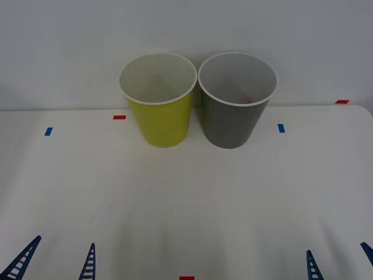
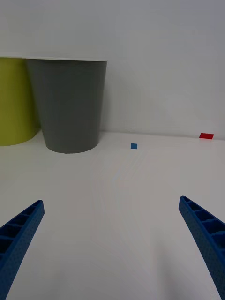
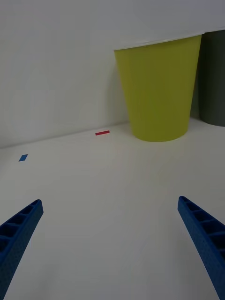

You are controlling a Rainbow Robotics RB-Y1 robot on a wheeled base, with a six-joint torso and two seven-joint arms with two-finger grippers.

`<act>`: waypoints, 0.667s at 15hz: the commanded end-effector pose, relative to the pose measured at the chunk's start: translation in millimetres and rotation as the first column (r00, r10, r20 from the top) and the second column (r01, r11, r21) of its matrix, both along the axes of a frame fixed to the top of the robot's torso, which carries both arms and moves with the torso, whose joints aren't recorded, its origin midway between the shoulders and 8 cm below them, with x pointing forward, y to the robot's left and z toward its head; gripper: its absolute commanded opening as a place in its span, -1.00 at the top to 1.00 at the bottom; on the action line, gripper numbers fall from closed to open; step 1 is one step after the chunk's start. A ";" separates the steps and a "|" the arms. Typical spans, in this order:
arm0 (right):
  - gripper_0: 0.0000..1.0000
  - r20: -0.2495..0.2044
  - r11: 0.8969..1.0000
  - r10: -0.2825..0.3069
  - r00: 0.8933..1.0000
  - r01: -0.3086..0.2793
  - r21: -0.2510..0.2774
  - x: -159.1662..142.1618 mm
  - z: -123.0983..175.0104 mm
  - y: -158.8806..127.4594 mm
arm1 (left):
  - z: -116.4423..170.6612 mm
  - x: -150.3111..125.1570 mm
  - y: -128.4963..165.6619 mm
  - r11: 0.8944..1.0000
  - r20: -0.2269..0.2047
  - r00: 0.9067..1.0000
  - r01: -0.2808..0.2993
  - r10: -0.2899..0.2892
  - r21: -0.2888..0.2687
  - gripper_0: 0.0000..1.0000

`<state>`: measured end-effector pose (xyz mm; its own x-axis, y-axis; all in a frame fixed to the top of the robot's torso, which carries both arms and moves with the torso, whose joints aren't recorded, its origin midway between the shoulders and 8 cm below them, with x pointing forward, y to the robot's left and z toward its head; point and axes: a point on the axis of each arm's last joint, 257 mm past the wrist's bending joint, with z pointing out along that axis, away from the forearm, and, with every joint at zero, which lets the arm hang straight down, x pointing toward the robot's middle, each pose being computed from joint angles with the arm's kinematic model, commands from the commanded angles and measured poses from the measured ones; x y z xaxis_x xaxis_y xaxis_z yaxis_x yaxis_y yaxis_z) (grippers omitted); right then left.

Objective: Put cans in the gray bin and PET bottles in the light green bin.

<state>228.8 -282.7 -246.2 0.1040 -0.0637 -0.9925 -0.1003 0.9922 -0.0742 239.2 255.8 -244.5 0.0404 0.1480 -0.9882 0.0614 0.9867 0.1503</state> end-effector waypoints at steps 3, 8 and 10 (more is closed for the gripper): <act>-1.00 0.000 1.000 0.000 1.000 0.000 0.000 0.0 0.0 0.0 | 0.0 0.0 0.0 1.000 0.000 1.000 0.000 0.000 0.000 -1.00; -1.00 0.000 1.000 0.000 1.000 0.000 0.000 0.0 0.0 0.0 | 0.0 0.0 0.0 1.000 0.000 1.000 0.000 0.000 0.000 -1.00; -1.00 0.000 1.000 0.000 1.000 0.000 0.000 0.0 0.0 0.0 | 0.0 0.0 0.0 1.000 0.000 1.000 0.000 0.000 0.000 -1.00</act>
<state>228.8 -282.7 -246.2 0.1040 -0.0637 -0.9925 -0.1003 0.9922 -0.0742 239.2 255.8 -244.5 0.0404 0.1480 -0.9882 0.0614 0.9867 0.1503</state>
